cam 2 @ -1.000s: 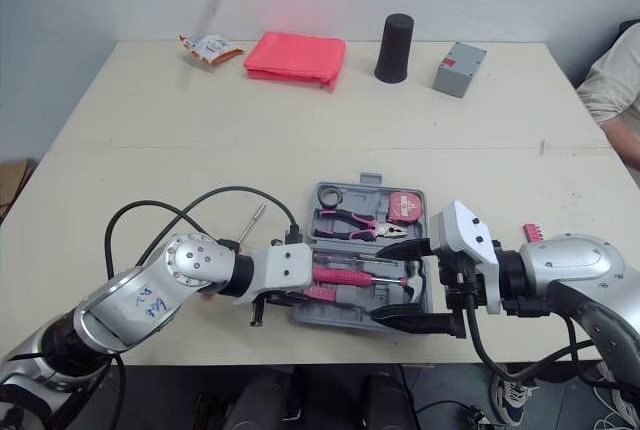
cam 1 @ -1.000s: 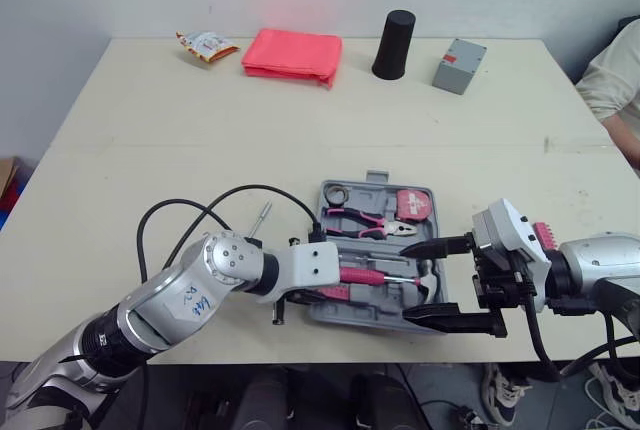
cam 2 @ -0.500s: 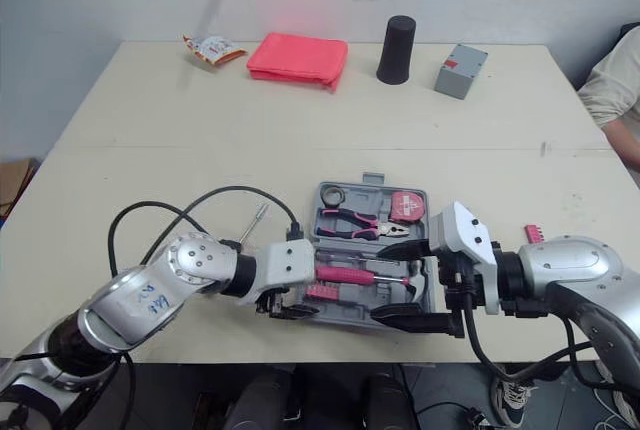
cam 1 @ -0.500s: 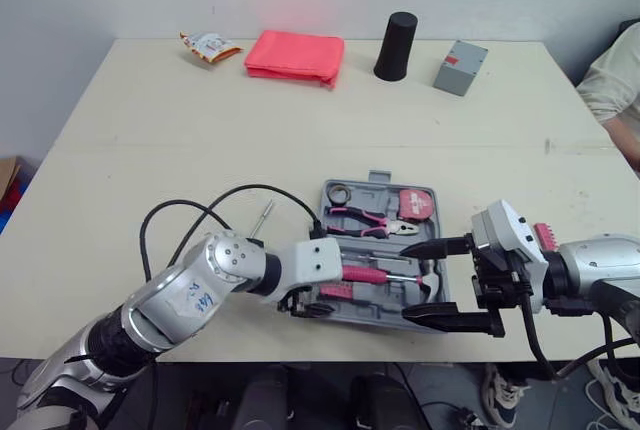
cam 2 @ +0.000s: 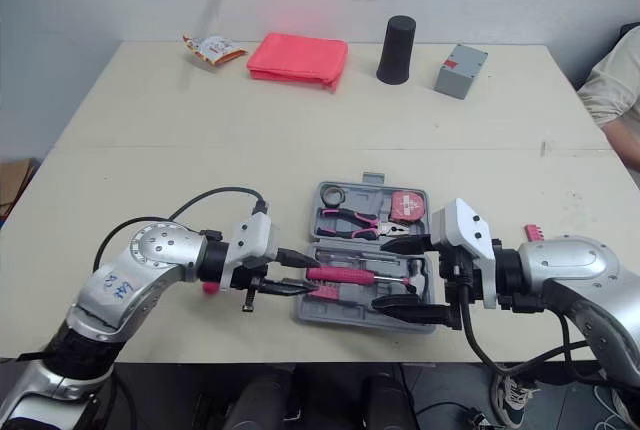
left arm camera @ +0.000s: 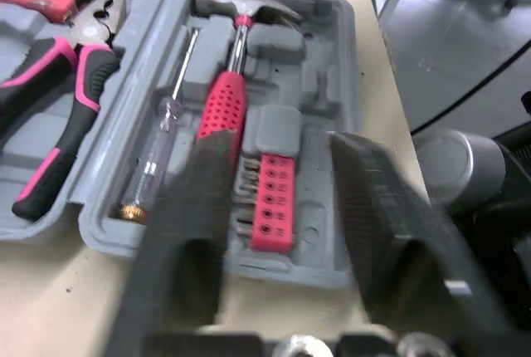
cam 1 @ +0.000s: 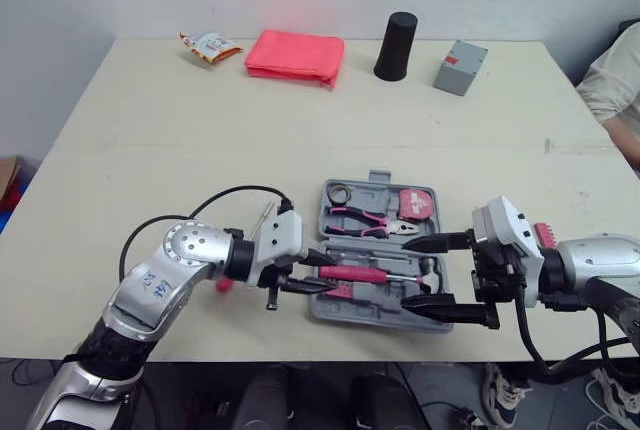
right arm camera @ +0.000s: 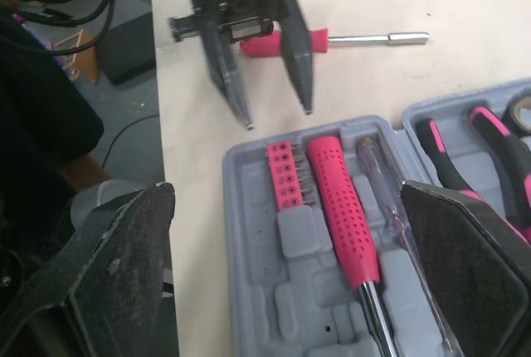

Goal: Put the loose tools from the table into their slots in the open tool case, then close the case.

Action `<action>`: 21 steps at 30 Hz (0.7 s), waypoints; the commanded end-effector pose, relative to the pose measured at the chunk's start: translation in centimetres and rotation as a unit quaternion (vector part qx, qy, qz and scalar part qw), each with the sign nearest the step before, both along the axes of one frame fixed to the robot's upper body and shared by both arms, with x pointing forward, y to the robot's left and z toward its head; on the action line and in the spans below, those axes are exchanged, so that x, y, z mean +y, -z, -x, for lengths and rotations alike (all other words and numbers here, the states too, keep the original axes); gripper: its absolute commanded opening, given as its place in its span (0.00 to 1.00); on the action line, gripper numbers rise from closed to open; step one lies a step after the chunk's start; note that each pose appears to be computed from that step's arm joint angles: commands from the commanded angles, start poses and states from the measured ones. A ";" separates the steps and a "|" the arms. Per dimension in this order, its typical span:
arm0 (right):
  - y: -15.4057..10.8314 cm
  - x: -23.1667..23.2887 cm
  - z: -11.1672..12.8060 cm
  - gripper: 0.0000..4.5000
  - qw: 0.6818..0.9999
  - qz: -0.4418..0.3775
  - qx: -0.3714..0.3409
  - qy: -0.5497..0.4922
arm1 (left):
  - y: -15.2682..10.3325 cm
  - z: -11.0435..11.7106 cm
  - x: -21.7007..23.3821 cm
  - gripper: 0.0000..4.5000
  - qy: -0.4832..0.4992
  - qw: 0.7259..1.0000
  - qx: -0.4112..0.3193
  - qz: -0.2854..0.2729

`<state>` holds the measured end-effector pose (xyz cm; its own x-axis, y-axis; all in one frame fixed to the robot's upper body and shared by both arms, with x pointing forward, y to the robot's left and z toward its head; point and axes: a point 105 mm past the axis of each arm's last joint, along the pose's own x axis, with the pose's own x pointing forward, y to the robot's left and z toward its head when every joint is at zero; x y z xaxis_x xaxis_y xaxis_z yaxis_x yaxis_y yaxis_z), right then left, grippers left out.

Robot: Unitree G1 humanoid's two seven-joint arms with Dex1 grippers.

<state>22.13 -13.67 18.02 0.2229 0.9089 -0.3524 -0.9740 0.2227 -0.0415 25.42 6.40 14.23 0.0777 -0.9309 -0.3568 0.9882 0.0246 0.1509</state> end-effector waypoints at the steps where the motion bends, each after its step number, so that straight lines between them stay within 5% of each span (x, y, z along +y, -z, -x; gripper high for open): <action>1: -0.3 0.0 0.2 1.00 1.000 0.000 -0.016 -0.005 | 0.8 -0.3 -0.4 0.02 0.010 1.000 -0.012 -0.001; 9: -0.2 -0.6 -0.3 1.00 1.000 0.007 -0.020 0.011 | 2.6 -0.4 -0.4 0.02 0.022 1.000 -0.002 -0.016; 16: -0.2 -0.5 -0.2 1.00 1.000 0.002 -0.021 0.014 | 7.3 -1.4 1.2 0.02 0.001 0.989 -0.021 -0.147; 21: 0.2 -0.9 -0.1 1.00 1.000 0.009 -0.020 0.020 | 8.3 -0.4 1.2 0.02 0.030 0.986 -0.015 -0.162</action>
<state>22.24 -14.47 16.89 0.2574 0.8916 -0.3726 -0.9639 0.2641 -0.0340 26.39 5.95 9.61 0.0670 -0.8519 -0.5194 0.9583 -0.0900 0.2713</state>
